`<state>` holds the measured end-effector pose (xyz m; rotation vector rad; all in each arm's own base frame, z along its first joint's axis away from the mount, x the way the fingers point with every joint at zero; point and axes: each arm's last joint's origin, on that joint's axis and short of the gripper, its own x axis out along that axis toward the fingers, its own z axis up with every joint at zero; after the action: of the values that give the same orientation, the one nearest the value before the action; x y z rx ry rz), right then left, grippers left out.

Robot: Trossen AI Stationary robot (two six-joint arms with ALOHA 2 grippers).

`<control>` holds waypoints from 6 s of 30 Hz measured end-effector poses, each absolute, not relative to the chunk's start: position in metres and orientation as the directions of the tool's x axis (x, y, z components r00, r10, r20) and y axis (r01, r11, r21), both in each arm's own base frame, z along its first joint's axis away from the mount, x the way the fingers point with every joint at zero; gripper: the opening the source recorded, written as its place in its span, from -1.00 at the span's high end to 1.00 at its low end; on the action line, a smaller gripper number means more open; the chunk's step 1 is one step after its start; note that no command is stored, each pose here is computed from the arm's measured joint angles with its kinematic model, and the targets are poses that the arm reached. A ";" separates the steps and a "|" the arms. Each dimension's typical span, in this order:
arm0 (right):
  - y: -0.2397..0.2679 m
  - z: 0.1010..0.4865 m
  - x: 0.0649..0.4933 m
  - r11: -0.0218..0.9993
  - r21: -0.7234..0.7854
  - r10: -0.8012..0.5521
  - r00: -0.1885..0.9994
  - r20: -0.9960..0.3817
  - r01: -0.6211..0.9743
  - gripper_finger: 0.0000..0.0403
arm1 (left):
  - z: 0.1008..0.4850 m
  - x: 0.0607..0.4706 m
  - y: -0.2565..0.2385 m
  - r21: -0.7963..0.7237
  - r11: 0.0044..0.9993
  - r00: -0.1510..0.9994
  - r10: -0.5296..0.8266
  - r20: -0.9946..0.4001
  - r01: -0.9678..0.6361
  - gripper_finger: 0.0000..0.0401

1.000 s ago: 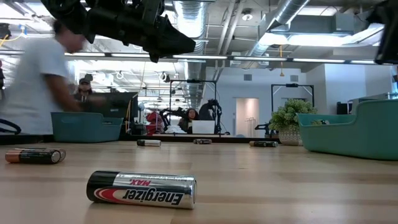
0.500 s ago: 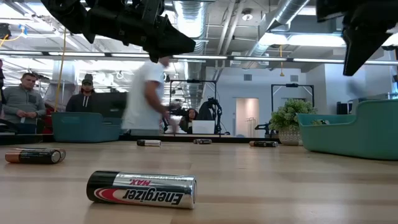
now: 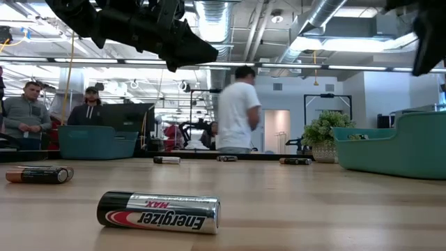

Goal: Sort batteries
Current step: Put the black-silver battery into the blue bin

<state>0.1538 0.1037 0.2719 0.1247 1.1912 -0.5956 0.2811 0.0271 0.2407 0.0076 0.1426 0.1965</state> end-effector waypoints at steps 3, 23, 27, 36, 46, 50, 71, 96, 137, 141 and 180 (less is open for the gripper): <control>0.120 0.270 0.140 0.857 -0.185 -0.325 0.225 -0.919 0.481 -0.15 | 0.241 0.281 0.027 0.021 0.981 0.971 0.195 -0.141 -0.194 0.46; 0.212 0.224 0.089 0.795 -0.123 -0.179 0.035 -0.983 0.594 -0.14 | 0.240 0.281 0.027 0.012 0.981 0.971 0.191 -0.147 -0.191 0.46; 0.220 0.209 0.112 0.826 -0.100 -0.163 0.065 -0.985 0.554 -0.14 | 0.240 0.281 0.023 0.009 0.984 0.974 0.176 -0.146 -0.176 0.46; 0.219 0.203 0.178 0.945 -0.019 -0.122 0.296 -0.947 0.326 -0.14 | 0.250 0.271 0.010 0.045 0.993 0.981 0.117 -0.154 -0.111 0.46; 0.216 0.185 0.274 0.997 -0.039 -0.066 0.485 -0.872 0.066 -0.14 | 0.274 0.249 -0.002 0.018 0.995 0.989 0.097 -0.109 -0.096 0.46; 0.224 0.185 0.307 0.998 -0.052 -0.032 0.551 -0.834 -0.021 -0.14 | 0.283 0.236 -0.011 0.029 0.998 0.992 0.061 -0.112 -0.058 0.46; 0.279 0.139 0.395 0.977 -0.089 0.041 0.583 -0.812 -0.192 -0.14 | 0.283 0.212 -0.034 0.049 0.988 0.967 0.151 -0.206 -0.144 0.46; 0.250 0.132 0.415 0.991 -0.081 -0.007 0.573 -0.820 -0.104 0.67 | 0.275 0.208 -0.043 -0.019 0.989 0.950 0.139 -0.281 -0.150 0.46; 0.148 0.159 0.459 0.956 -0.289 -0.204 0.615 -0.762 -0.042 0.14 | 0.194 0.197 -0.030 0.030 0.851 0.606 0.399 -0.688 -0.525 0.44; 0.141 0.181 0.455 0.931 -0.366 -0.280 0.635 -0.720 -0.004 0.02 | 0.177 0.206 -0.026 -0.016 0.811 0.536 0.371 -0.758 -0.585 0.35; 0.131 0.251 0.425 0.881 -0.473 -0.354 0.656 -0.666 -0.005 0.03 | 0.157 0.233 -0.045 -0.060 0.893 0.502 0.194 -0.843 -0.446 0.13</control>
<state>0.4252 0.1307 0.2511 -0.4643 0.8385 -0.2056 0.2328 -0.0452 0.1572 -0.2864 0.9730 0.3929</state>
